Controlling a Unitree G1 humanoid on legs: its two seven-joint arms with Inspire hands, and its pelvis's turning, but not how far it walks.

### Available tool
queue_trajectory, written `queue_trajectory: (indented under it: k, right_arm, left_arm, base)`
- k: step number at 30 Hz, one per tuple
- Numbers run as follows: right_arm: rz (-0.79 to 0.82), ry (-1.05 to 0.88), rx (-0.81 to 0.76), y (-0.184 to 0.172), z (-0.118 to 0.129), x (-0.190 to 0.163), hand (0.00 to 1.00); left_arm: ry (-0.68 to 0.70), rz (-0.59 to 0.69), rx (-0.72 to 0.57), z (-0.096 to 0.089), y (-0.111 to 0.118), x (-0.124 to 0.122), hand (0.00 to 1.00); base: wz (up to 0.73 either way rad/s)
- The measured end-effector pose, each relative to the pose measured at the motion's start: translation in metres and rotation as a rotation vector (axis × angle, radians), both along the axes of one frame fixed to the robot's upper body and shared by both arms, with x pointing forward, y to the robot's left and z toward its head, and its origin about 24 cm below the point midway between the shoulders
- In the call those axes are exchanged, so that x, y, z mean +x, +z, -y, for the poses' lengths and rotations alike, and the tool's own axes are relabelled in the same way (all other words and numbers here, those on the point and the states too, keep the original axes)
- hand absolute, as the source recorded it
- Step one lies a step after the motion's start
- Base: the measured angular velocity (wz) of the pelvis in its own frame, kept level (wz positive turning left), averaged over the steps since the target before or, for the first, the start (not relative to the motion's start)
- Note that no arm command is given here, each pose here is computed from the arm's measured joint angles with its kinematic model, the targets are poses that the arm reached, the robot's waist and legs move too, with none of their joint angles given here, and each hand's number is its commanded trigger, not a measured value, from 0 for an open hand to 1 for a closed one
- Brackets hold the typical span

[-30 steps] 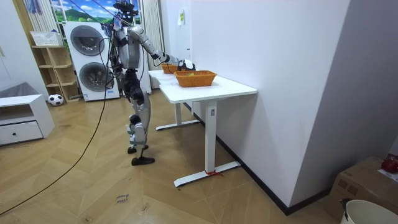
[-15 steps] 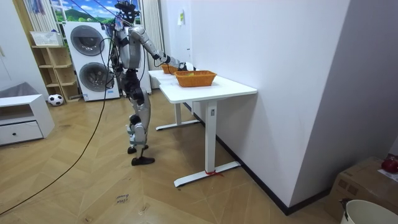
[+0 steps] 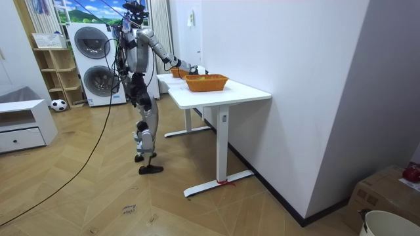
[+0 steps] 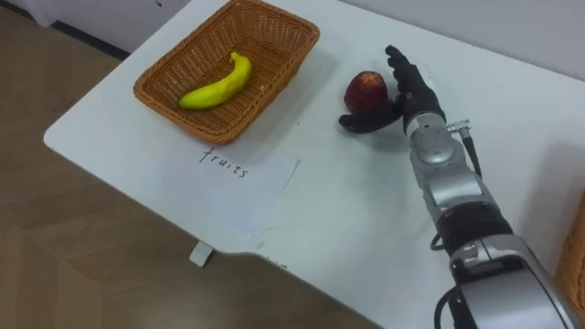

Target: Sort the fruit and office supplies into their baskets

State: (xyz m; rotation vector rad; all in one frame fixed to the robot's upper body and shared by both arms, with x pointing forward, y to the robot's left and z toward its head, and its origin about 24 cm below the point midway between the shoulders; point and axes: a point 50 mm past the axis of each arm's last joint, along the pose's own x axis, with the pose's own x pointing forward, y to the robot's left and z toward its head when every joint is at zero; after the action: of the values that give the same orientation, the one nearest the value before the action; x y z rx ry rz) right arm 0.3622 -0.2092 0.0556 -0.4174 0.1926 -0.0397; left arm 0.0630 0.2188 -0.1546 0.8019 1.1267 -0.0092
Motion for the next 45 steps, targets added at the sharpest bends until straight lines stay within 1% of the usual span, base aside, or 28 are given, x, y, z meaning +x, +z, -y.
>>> queue_trajectory:
  k: [8, 14, 15, 16, 17, 21, 25, 28, 34, 41, 45]
  right_arm:
    - [-0.007, -0.005, -0.011, 0.001, 0.001, 0.002, 0.0]
    - [-0.004, 0.007, -0.027, 0.003, 0.0, 0.004, 0.0]
    - [-0.003, 0.011, -0.043, 0.004, 0.001, 0.004, 0.33]
    - [-0.003, 0.013, -0.054, 0.004, 0.001, 0.004, 0.81]
    - [-0.003, 0.013, -0.055, 0.004, 0.001, 0.004, 1.0]
    - [0.012, 0.016, -0.077, 0.007, 0.001, 0.006, 1.0]
    - [0.031, -0.006, -0.144, 0.012, 0.013, 0.005, 1.0]
    - [0.033, -0.005, -0.179, 0.013, 0.015, 0.005, 1.0]
    - [0.029, 0.02, -0.219, 0.012, 0.011, 0.005, 1.0]
    - [0.012, 0.072, -0.249, 0.008, 0.002, 0.005, 1.0]
    - [-0.01, 0.133, -0.302, 0.007, -0.004, 0.006, 1.0]
  left_arm:
    - [0.001, -0.018, -0.014, 0.002, -0.001, -0.004, 0.0]
    - [-0.004, -0.007, -0.021, 0.003, -0.001, -0.002, 0.0]
    - [-0.006, -0.002, -0.025, 0.003, -0.001, -0.001, 0.0]
    - [-0.006, 0.001, -0.028, 0.004, -0.001, -0.001, 0.0]
    - [-0.007, 0.002, -0.028, 0.004, -0.001, -0.001, 0.0]
    - [-0.008, 0.003, -0.028, 0.004, -0.001, 0.0, 0.0]
    - [-0.002, 0.018, -0.033, 0.004, 0.0, 0.005, 0.0]
    - [0.006, 0.026, -0.031, 0.003, 0.0, 0.009, 0.0]
    - [0.001, 0.044, -0.026, 0.002, 0.0, 0.014, 0.0]
    - [0.021, 0.042, -0.011, -0.003, 0.0, 0.012, 0.0]
    - [0.021, 0.034, -0.007, -0.005, 0.0, 0.011, 0.0]
  base:
    - [-0.02]
    - [-0.05]
    - [-0.1]
    - [-0.05]
    - [0.0]
    - [-0.01]
    - [-0.07]
    - [0.0]
    - [0.0]
    - [0.0]
    - [0.0]
